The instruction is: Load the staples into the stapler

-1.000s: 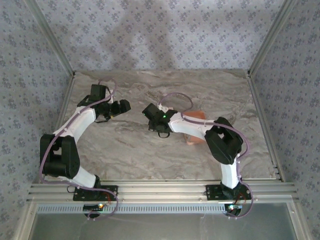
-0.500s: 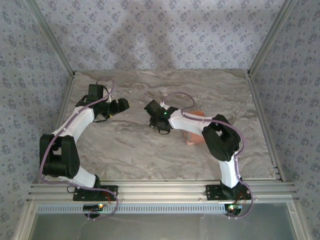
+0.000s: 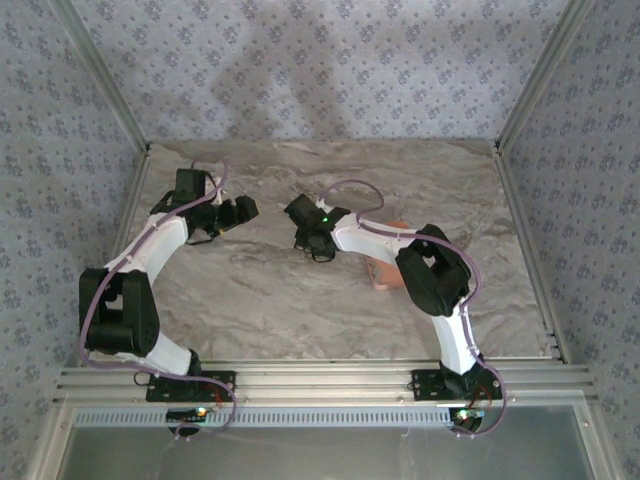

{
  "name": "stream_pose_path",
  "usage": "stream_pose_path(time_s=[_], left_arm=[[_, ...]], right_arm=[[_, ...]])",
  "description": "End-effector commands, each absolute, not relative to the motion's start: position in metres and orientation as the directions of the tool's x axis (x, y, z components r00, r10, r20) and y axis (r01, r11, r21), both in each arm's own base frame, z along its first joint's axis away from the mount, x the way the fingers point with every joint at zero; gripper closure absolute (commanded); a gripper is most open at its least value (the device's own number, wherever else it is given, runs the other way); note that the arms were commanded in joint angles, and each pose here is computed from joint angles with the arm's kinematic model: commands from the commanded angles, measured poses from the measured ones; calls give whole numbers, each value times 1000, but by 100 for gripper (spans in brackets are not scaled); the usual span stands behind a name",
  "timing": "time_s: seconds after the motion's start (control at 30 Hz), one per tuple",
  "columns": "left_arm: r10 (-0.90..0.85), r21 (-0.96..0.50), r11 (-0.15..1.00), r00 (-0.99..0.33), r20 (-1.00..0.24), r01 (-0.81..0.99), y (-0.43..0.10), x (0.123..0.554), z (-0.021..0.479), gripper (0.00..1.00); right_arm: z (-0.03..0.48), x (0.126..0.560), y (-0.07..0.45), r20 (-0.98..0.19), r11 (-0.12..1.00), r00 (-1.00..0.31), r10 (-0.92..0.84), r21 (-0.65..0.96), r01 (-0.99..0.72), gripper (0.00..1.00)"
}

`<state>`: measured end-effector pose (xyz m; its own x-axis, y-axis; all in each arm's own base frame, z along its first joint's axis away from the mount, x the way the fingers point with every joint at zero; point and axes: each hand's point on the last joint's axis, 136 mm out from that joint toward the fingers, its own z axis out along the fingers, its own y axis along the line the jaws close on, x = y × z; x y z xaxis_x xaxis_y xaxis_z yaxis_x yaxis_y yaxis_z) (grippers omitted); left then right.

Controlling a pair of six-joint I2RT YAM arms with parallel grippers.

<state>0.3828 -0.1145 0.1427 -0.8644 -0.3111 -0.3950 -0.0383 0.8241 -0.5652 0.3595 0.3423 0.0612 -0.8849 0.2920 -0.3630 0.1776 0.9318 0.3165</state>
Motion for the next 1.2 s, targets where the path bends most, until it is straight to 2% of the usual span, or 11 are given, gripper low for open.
stream_pose_path(time_s=[0.0, 0.7, 1.17], left_arm=[[-317, -580, 814, -868, -383, -41, -115, 384, 139, 15], [-318, -585, 810, -869, -380, -41, -115, 387, 137, 15], [-319, -589, 807, -870, -377, -40, -116, 388, 136, 15]], right_arm=[[54, 359, 337, -351, 942, -893, 282, 277, 188, 86], [48, 359, 338, -330, 955, -911, 249, 240, 174, 87], [61, 360, 335, -378, 969, -902, 208, 203, 138, 87]])
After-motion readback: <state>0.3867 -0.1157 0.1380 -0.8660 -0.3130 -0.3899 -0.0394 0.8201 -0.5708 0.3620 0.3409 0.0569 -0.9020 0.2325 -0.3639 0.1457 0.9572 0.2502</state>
